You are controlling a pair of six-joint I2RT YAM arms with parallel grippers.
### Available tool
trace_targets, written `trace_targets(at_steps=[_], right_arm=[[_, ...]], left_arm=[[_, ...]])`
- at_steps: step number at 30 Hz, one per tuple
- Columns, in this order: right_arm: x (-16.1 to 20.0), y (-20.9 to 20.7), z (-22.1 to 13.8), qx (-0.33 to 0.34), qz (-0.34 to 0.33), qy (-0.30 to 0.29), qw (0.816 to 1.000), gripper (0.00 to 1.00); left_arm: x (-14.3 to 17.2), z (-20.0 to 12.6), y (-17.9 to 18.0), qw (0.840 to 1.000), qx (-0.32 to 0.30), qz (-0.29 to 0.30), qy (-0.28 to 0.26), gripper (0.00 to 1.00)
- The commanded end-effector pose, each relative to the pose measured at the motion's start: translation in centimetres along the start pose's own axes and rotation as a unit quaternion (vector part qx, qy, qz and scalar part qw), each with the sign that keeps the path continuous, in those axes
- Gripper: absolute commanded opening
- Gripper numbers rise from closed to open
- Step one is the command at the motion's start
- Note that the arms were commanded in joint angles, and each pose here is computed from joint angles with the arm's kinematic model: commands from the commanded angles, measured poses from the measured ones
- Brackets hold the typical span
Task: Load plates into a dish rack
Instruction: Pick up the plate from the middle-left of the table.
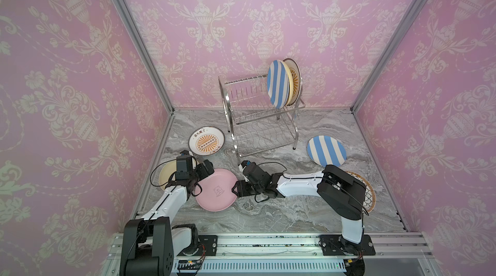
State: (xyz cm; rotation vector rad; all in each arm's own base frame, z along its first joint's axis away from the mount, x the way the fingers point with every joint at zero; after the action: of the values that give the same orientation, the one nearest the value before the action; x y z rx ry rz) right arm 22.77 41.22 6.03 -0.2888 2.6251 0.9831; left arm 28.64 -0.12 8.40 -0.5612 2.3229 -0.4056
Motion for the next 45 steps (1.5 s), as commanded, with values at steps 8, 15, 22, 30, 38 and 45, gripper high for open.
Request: trace_targets(at_steps=[8,15,22,30,38,45], right_arm=[[0.3,-0.9,0.9,0.038,-0.015,0.01,0.999,0.49],[-0.1,-0.7,1.0,0.043,-0.019,0.01,0.999,0.39],[-0.4,-0.6,0.7,0.046,-0.021,0.003,0.999,0.27],[-0.8,-0.7,0.0,0.059,-0.021,-0.009,0.998,0.14],[-2.0,-0.2,-1.7,0.085,-0.039,-0.024,0.995,0.03],[-3.3,-0.7,-4.6,0.142,-0.071,-0.046,0.986,0.0]], left_arm=[[2.5,0.0,0.1,0.998,0.03,-0.04,0.039,0.99],[2.8,-0.5,-0.4,0.997,0.047,-0.054,0.038,0.99],[3.1,-1.5,-0.6,0.997,0.051,-0.055,0.034,0.99],[3.6,-1.3,-0.5,0.996,0.055,-0.06,0.041,0.99],[2.4,-2.2,-1.3,0.996,0.065,-0.054,0.026,0.99],[1.0,-3.5,-2.7,0.996,0.08,-0.039,0.002,0.99]])
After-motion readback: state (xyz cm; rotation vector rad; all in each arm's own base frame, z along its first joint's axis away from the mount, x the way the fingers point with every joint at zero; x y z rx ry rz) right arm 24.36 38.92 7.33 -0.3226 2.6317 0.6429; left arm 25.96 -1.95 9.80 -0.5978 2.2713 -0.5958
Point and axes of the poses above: each gripper's point midway between its finger pads, its own z axis out along the fingers, its own y axis along the line the jaws close on, x = y × z, the point moved 3 cm from there along -z, back along the fingers, and after that the axes turned 2 degrees about z, right-handed, at the moved point
